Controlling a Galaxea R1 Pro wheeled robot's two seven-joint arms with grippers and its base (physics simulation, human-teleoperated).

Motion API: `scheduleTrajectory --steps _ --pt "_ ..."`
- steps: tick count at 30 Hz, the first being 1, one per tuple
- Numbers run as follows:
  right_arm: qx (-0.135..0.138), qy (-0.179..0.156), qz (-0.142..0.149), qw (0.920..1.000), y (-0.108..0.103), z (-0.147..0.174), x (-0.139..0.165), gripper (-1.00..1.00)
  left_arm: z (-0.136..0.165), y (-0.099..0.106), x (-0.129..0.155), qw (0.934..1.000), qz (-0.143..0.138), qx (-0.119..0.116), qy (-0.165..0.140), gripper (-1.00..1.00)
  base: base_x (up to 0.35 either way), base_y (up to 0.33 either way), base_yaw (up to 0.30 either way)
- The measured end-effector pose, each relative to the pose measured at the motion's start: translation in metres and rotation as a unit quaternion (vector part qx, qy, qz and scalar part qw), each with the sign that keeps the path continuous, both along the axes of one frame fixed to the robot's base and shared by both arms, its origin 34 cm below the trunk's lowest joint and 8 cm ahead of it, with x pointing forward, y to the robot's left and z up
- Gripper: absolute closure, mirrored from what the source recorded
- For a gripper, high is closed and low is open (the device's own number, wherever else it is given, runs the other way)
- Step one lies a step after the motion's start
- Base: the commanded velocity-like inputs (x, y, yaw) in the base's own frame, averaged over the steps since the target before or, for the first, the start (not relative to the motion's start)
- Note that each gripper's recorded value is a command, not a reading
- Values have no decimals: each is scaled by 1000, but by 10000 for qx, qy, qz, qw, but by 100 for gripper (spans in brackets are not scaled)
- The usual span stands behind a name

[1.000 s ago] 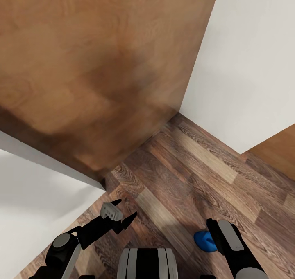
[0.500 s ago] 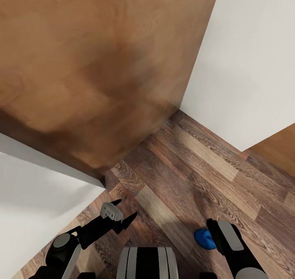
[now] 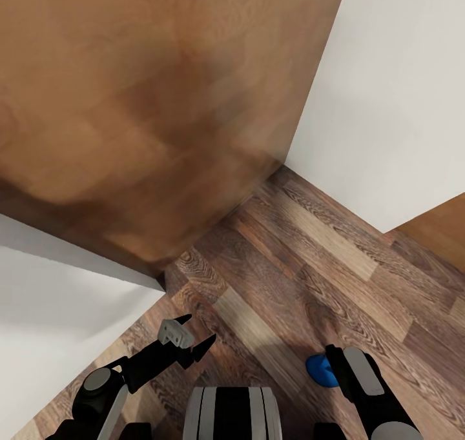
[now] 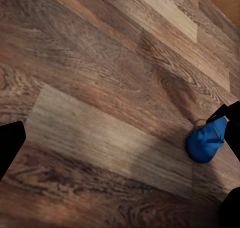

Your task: In the bedroom, move the book from the bed onto either nightstand, and place the two sandals side by side next to the bed.

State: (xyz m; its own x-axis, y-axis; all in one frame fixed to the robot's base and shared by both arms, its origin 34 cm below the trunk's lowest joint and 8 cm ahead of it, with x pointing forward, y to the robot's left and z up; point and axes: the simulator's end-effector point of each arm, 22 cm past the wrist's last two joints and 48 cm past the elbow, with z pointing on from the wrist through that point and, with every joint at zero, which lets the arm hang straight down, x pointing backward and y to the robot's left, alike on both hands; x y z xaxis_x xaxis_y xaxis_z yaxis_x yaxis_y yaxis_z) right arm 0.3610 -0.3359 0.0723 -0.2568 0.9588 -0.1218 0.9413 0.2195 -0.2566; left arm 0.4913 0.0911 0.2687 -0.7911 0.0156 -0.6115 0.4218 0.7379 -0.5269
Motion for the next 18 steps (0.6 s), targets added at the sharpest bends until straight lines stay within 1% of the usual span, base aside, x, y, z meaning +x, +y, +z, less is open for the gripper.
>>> scheduleTrajectory --steps 18 --pt "-9 -34 -11 10000 1 0 2 -100 0 0 0 10000 -3 -3 0 -100 0 0 0"
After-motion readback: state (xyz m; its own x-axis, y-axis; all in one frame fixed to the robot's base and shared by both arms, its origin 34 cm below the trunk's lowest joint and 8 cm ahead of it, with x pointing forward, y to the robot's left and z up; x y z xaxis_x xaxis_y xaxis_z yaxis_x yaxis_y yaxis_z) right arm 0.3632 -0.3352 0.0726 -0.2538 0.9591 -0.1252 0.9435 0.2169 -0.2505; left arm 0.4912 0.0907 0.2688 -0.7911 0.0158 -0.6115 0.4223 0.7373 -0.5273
